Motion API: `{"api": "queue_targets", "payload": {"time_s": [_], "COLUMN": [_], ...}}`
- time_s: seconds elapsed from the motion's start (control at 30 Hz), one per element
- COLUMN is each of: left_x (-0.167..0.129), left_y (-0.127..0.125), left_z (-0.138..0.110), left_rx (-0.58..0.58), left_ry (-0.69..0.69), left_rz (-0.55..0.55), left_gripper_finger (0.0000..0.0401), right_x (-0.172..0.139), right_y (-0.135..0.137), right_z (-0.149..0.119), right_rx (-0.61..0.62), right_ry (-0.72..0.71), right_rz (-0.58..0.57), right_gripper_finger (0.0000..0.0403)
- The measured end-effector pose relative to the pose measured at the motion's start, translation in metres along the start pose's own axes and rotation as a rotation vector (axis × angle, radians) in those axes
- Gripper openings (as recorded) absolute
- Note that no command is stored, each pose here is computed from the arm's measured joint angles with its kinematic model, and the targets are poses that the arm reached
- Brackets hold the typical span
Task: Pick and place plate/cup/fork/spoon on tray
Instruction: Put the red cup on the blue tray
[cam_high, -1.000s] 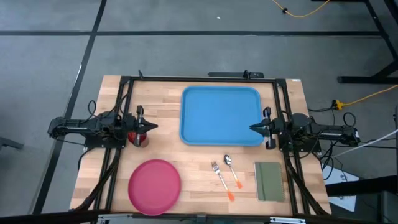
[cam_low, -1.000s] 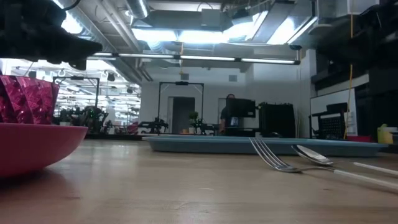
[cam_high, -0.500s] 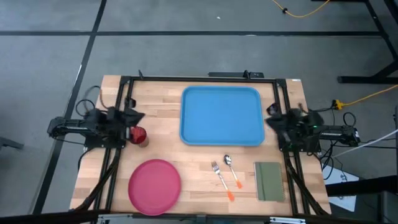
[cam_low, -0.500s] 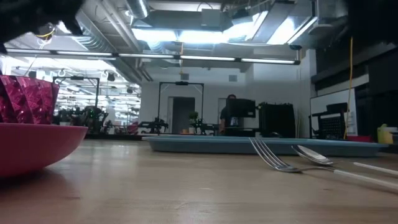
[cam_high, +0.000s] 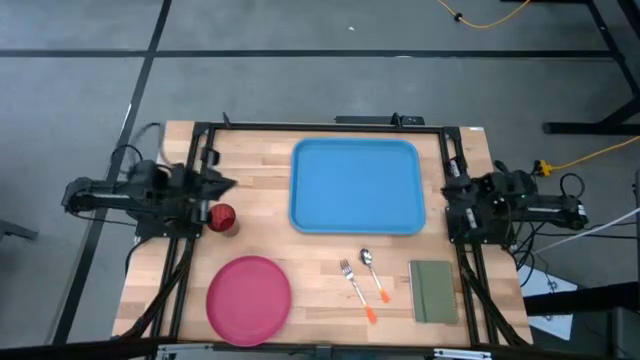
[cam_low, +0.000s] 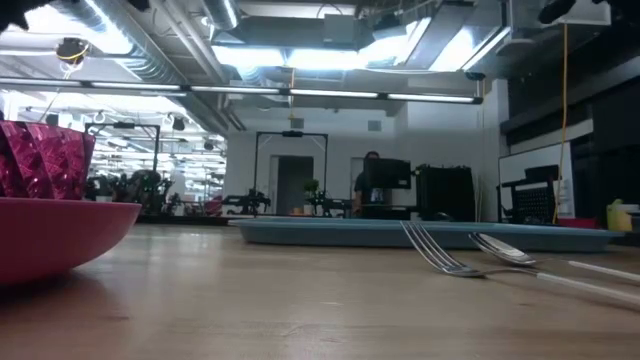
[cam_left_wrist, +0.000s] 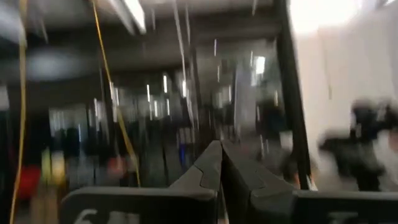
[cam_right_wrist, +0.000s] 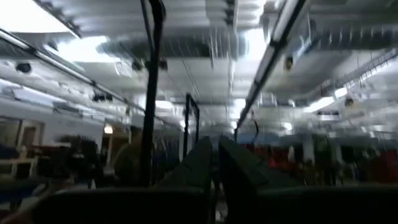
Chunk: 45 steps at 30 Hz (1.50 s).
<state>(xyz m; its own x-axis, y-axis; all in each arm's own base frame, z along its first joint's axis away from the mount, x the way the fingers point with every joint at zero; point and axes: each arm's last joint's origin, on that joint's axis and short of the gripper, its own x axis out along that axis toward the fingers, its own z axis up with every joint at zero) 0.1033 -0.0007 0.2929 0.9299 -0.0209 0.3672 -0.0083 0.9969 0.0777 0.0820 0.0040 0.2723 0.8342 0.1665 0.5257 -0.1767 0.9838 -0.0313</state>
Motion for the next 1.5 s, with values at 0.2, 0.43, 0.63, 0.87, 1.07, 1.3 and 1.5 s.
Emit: {"api": "queue_targets", "payload": {"time_s": [0.2,0.43,0.63,0.87,1.07,1.3,1.5], "left_x": [0.027,0.052,0.057,0.049,0.039,0.023,0.007], "left_y": [0.003,0.004,0.005,0.006,0.005,0.005,0.005], "left_z": [0.024,0.055,0.063,0.052,0.043,0.03,0.019], "left_rx": [-0.108,-0.12,-0.012,-0.179,-0.317,-0.391,-0.476], "left_ry": [0.292,0.57,0.612,0.753,0.887,1.099,1.318], "left_rz": [0.025,-0.037,-0.078,0.079,0.161,0.29,0.443], "left_gripper_finger": [0.0,0.0,0.0,0.0007,0.0039,0.0071,0.0078], "right_x": [0.016,0.022,0.023,0.021,0.021,0.025,0.027], "right_y": [-0.003,-0.005,-0.005,-0.006,-0.006,-0.007,-0.008], "right_z": [-0.006,-0.013,-0.014,-0.022,-0.027,-0.036,-0.041], "right_rx": [0.078,-0.071,-0.009,0.088,0.055,0.064,0.067], "right_ry": [0.144,0.196,0.203,0.287,0.331,0.384,0.413], "right_rz": [-0.017,-0.007,-0.013,-0.029,-0.026,-0.03,-0.032], "right_gripper_finger": [0.0035,0.0035,0.0035,0.0035,0.0036,0.0036,0.0036]}}
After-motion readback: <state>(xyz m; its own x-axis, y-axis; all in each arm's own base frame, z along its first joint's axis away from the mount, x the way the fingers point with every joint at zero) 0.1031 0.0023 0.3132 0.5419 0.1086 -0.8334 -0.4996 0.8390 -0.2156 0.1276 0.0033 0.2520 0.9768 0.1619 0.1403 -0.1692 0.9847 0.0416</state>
